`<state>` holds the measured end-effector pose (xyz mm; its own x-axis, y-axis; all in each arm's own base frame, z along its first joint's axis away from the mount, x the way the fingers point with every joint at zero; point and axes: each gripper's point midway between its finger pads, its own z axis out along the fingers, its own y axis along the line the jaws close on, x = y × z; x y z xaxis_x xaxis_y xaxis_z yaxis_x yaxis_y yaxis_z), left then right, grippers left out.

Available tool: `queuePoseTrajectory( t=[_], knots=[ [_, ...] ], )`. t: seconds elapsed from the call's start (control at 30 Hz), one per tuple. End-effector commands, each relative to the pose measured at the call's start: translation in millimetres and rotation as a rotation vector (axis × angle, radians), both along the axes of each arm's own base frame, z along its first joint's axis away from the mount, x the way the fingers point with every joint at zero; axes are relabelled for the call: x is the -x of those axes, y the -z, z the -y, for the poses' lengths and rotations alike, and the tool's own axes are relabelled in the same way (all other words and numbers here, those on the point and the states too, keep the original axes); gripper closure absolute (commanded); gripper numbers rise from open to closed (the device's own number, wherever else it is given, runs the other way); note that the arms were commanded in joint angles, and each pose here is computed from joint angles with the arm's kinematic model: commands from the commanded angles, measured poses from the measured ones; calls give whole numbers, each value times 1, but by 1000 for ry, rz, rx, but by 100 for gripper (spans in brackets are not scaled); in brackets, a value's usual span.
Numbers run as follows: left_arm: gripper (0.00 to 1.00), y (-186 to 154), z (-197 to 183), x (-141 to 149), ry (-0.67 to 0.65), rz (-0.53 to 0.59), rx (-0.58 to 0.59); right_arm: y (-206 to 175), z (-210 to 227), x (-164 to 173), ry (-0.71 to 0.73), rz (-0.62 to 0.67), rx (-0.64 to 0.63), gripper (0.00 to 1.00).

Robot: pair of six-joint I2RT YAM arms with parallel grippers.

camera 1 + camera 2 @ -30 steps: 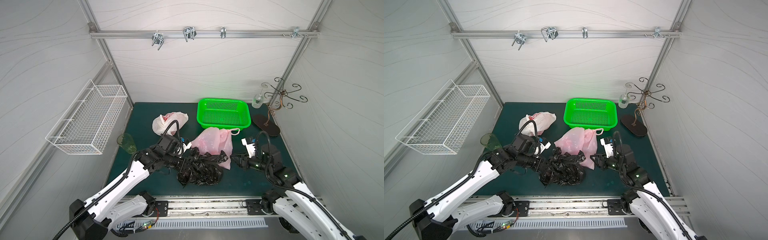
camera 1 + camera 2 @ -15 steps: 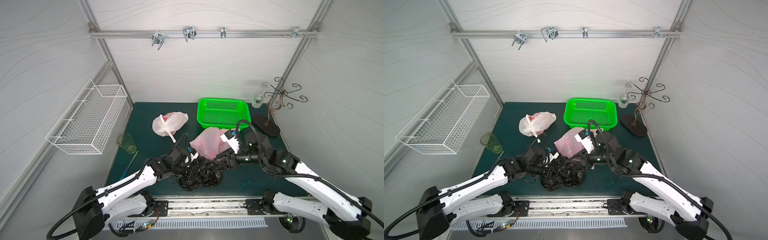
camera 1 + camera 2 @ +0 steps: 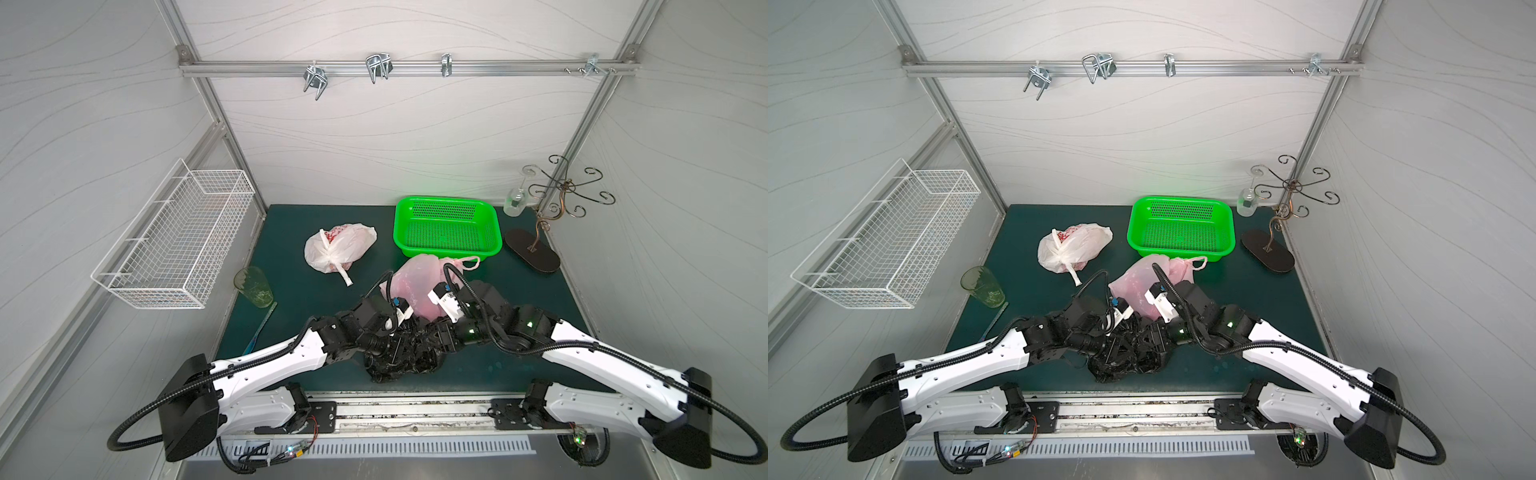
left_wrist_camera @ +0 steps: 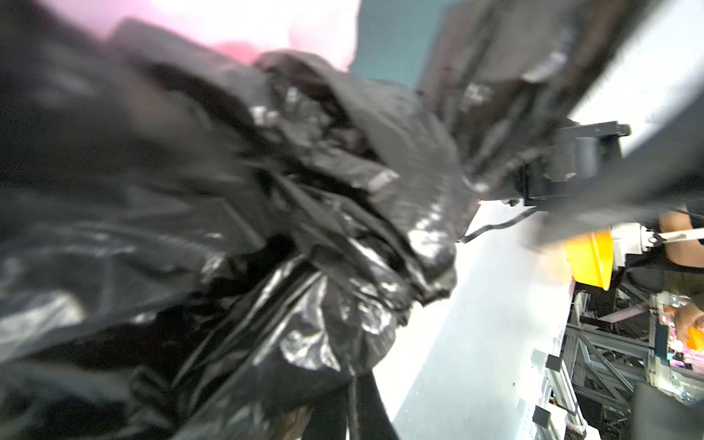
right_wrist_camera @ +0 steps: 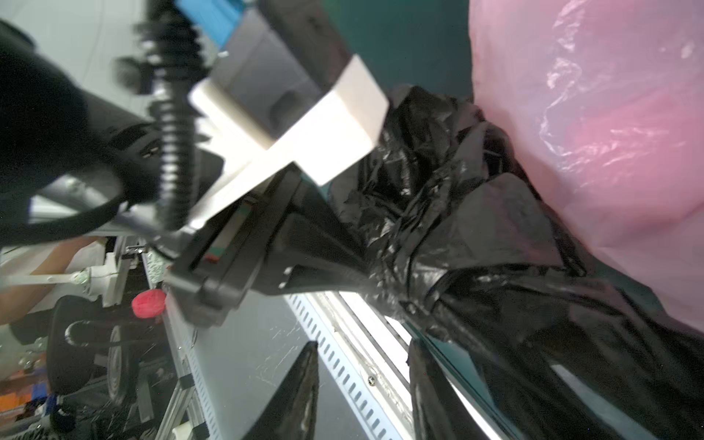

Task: Untie the knot of a plastic bag & take out the apple
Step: Untie the plastic bag at the center of the board.

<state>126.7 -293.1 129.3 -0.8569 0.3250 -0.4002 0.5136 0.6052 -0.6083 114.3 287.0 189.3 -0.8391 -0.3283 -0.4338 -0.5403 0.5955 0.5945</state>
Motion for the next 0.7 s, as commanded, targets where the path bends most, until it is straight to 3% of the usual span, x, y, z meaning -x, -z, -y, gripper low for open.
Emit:
queuePoseTrajectory(
  t=[0.0, 0.33, 0.43, 0.57, 0.67],
  knots=[
    [100, -28, 19, -8, -12, 55, 74, 20, 4, -11, 55, 13, 76, 58],
    [100, -32, 24, 1, 15, 64, 87, 34, 1, -23, 72, 66, 164, 59],
    [100, -31, 23, 2, 16, 61, 87, 34, 0, -25, 80, 89, 178, 70],
    [100, -24, 20, 5, 17, 55, 73, 28, 4, -31, 111, 124, 177, 97],
    [100, -12, 12, 7, 8, 49, 47, 18, 11, -35, 130, 146, 167, 100]
  ],
)
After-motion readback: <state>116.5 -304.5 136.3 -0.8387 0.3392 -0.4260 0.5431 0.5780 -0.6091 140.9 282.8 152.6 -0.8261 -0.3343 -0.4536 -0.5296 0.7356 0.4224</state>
